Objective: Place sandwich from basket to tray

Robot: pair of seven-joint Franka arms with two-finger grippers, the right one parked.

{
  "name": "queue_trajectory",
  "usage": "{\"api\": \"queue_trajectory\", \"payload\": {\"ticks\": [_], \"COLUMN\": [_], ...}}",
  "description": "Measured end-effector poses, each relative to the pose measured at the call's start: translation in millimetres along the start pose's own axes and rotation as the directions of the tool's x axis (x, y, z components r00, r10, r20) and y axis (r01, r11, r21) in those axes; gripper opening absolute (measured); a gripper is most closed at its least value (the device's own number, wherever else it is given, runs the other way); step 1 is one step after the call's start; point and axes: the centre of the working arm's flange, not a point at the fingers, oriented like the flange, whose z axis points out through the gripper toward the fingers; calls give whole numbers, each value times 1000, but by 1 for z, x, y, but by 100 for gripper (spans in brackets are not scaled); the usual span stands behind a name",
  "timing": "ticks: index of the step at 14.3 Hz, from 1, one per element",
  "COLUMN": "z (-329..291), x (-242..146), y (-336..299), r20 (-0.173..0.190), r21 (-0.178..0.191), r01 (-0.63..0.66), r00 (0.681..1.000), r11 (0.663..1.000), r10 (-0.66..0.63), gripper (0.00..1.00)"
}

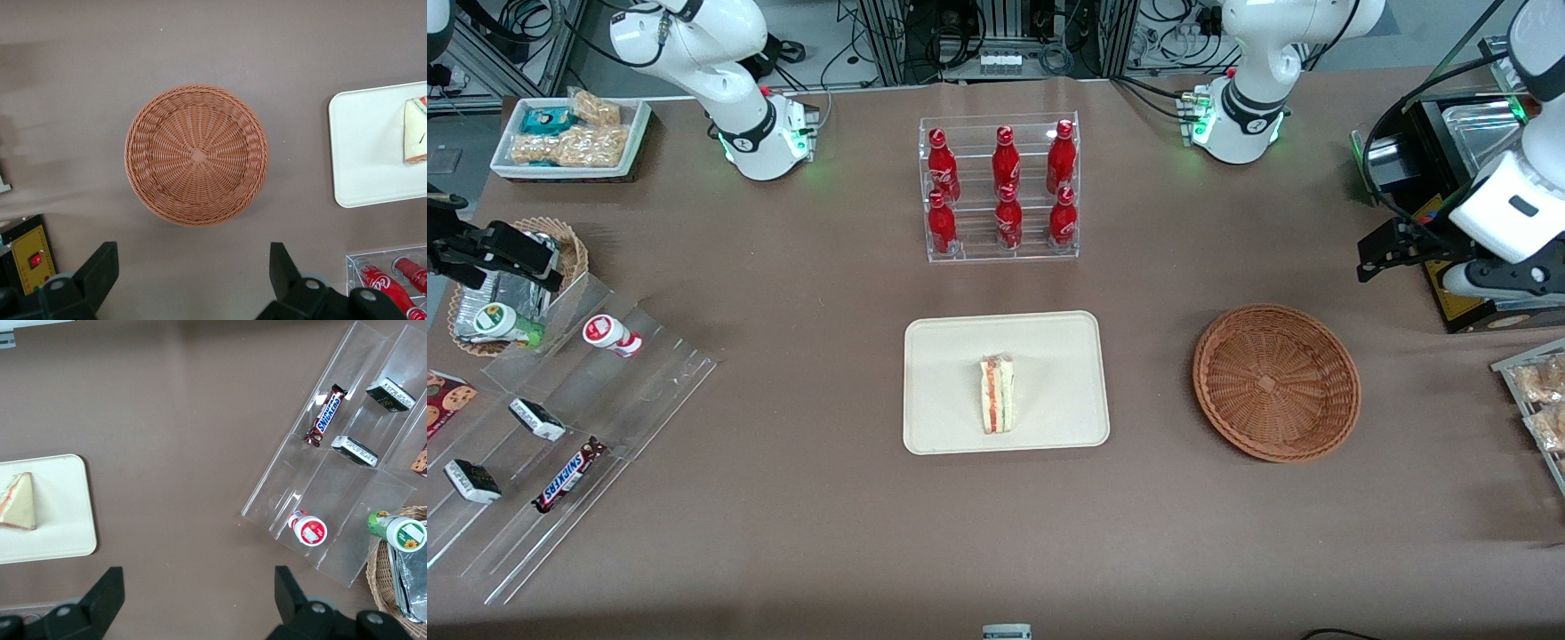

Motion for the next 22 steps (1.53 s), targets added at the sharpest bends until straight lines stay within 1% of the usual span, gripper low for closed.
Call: {"api": "queue_trajectory", "payload": {"ticks": [6, 8, 10, 22], "z": [3, 5, 7, 10], "x": [0, -2, -3, -3], "y": [4, 4, 6, 24], "r20": [15, 37, 46, 52], "r21": [3, 2, 1, 0], "r01": [-17, -18, -21, -54], "r00": [1000, 999, 999, 997], "r11": [1000, 1000, 1000, 999], "r10": [17, 18, 21, 54], "gripper": [100, 100, 100, 100]}}
